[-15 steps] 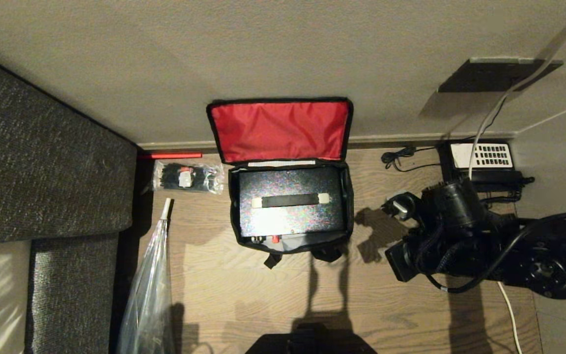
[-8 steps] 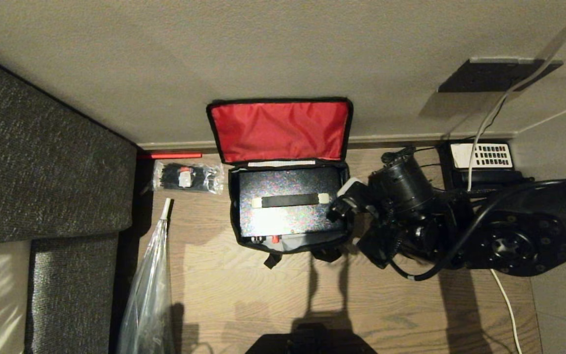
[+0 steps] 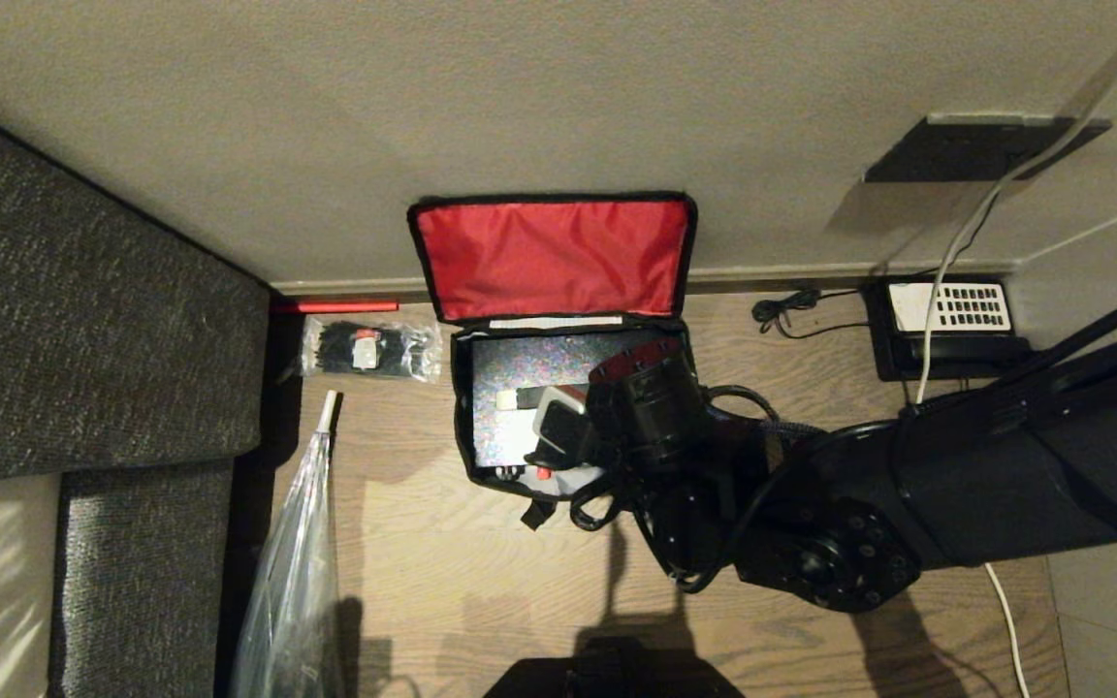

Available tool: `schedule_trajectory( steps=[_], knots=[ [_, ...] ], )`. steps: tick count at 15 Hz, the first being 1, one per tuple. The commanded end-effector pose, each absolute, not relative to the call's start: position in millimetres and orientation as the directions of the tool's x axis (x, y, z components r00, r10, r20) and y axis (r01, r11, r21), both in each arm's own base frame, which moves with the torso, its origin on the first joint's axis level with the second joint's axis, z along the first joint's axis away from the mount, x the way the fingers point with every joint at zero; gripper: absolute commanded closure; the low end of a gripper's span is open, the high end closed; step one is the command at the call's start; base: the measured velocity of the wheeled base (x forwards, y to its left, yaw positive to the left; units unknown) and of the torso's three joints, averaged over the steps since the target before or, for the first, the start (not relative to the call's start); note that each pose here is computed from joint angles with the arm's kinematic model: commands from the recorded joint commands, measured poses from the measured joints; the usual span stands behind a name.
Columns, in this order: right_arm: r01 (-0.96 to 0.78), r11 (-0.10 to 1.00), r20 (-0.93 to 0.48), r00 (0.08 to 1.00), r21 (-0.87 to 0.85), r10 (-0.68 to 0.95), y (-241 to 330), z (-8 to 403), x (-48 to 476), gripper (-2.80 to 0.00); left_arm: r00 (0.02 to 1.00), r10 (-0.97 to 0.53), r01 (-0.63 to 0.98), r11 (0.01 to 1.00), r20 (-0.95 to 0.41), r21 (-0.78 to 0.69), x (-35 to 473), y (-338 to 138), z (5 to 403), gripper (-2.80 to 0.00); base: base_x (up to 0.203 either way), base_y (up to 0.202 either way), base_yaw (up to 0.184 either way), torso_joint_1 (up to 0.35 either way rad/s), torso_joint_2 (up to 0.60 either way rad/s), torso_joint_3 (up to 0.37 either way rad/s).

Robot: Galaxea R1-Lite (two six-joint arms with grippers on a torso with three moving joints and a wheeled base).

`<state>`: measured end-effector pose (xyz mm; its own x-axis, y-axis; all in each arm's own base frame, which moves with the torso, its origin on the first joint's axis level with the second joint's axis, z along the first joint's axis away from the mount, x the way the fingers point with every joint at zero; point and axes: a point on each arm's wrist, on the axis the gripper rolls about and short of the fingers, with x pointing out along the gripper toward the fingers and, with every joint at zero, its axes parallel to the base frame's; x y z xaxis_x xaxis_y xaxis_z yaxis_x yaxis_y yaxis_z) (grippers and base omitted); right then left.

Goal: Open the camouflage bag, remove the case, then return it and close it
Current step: Grip the handle

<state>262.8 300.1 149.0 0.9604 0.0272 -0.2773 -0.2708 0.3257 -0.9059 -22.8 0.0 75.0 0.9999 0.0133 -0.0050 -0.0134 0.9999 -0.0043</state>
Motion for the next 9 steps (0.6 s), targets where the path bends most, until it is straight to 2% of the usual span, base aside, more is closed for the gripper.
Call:
schedule_trajectory(
  steps=[1,4,9],
  knots=[
    [-0.161,0.063,-0.157,0.985,-0.985,0.066,312.8,149.5,267.8,-2.80,1.000,0.014,-0.014,1.000,-0.006,-0.005,-22.7,0.0,74.1,0.00,0.000,0.000,0.000,0.000,0.00,0.000],
    [-0.004,-0.099,-0.016,0.993,-0.995,0.117,326.4,139.9,277.9,-2.80,1.000,0.014,-0.014,1.000,-0.006,-0.005,-22.7,0.0,74.1,0.00,0.000,0.000,0.000,0.000,0.00,0.000],
    [0.065,-0.152,0.050,0.994,-0.986,0.101,342.3,124.3,289.4,-2.80,1.000,0.014,-0.014,1.000,-0.006,-0.005,-22.7,0.0,74.1,0.00,0.000,0.000,0.000,0.000,0.00,0.000]
  ],
)
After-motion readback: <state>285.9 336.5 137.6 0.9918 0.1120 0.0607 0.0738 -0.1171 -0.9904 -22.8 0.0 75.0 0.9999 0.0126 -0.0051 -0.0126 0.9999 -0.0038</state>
